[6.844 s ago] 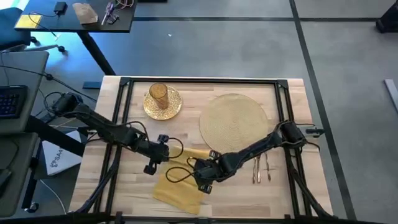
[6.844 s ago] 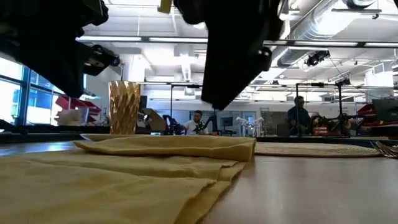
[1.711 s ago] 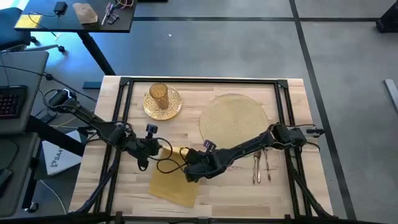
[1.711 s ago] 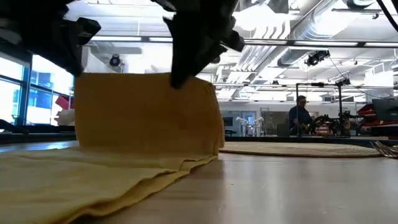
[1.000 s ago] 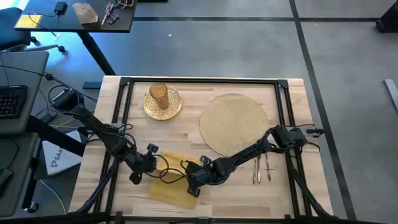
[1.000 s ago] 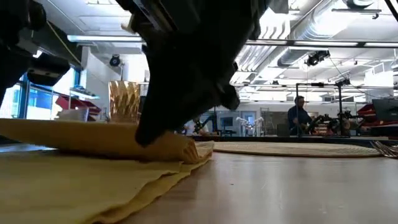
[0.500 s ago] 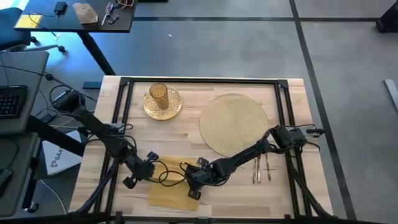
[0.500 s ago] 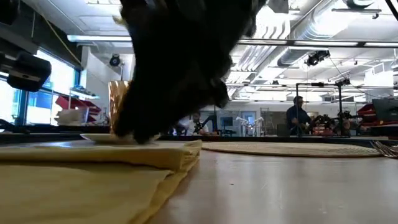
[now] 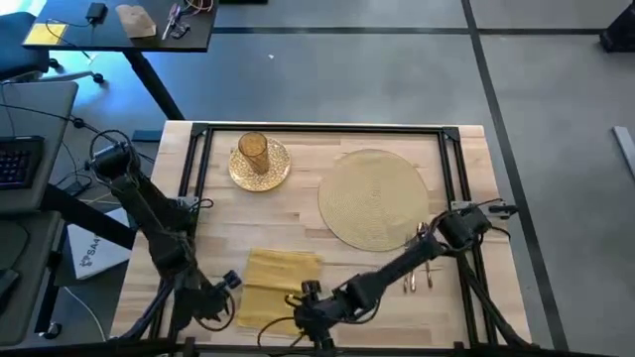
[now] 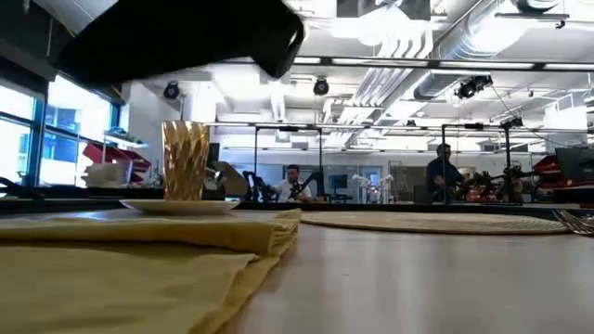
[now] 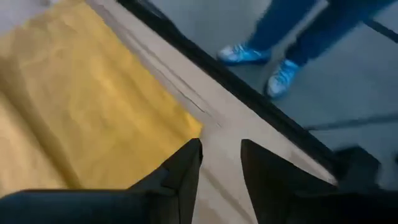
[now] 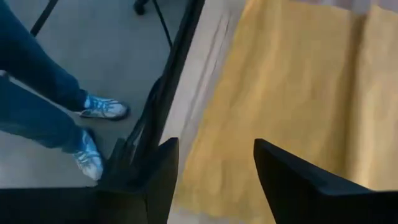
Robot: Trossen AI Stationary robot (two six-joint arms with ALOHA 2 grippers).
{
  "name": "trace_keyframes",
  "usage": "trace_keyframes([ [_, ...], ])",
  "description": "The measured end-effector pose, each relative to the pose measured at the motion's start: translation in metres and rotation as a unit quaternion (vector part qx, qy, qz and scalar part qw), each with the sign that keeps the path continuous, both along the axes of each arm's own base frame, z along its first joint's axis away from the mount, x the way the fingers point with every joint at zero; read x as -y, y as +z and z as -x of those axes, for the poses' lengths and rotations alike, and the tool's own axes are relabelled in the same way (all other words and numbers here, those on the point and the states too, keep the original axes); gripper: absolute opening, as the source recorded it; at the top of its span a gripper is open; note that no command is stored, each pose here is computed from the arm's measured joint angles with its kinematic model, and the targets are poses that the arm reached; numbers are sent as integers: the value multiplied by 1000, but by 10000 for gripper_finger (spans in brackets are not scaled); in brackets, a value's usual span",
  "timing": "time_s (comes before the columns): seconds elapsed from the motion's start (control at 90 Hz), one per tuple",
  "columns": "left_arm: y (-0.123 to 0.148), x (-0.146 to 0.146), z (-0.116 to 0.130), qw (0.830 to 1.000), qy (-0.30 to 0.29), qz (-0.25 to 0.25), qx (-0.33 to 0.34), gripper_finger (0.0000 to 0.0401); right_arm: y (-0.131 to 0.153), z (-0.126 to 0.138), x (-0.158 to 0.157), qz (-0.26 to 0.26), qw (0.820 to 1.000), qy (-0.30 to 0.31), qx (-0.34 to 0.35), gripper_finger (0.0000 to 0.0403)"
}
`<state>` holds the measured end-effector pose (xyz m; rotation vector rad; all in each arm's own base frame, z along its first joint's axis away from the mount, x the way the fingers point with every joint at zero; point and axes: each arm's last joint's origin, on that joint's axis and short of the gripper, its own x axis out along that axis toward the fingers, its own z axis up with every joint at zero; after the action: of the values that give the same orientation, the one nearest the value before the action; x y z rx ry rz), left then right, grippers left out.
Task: Set table place
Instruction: Fold the yellow table napkin
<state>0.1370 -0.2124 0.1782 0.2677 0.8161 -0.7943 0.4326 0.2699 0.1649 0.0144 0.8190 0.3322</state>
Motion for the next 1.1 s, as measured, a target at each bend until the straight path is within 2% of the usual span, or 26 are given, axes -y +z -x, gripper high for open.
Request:
trace_keyframes([
  [0.156, -20, 18, -10, 1000, -6, 25, 2, 102, -23, -1, -14, 8, 999, 32, 11, 172],
  [0.422, -41, 28, -15, 1000, 0, 27, -14, 102, -50, 0, -12, 32, 999, 28, -28, 136],
  [0.578, -40, 28, -14, 999, 24, 25, -1, 102, -52, 1, -6, 49, 998, -12, -45, 87],
  [0.722, -46, 30, -15, 999, 40, 10, 13, 102, -53, -1, 0, 33, 997, -24, -60, 18],
  [0.911, -48, 31, -16, 998, 59, 23, 4, 101, -41, -7, 0, 13, 996, -54, -73, 2],
  [1.011, -32, 27, -11, 995, 92, 24, -1, 98, -20, -17, 3, -18, 993, -90, -72, 1],
  [1.1, -15, 18, -4, 991, 130, 2, 9, 93, 3, -29, 11, -48, 988, -132, -60, 1],
])
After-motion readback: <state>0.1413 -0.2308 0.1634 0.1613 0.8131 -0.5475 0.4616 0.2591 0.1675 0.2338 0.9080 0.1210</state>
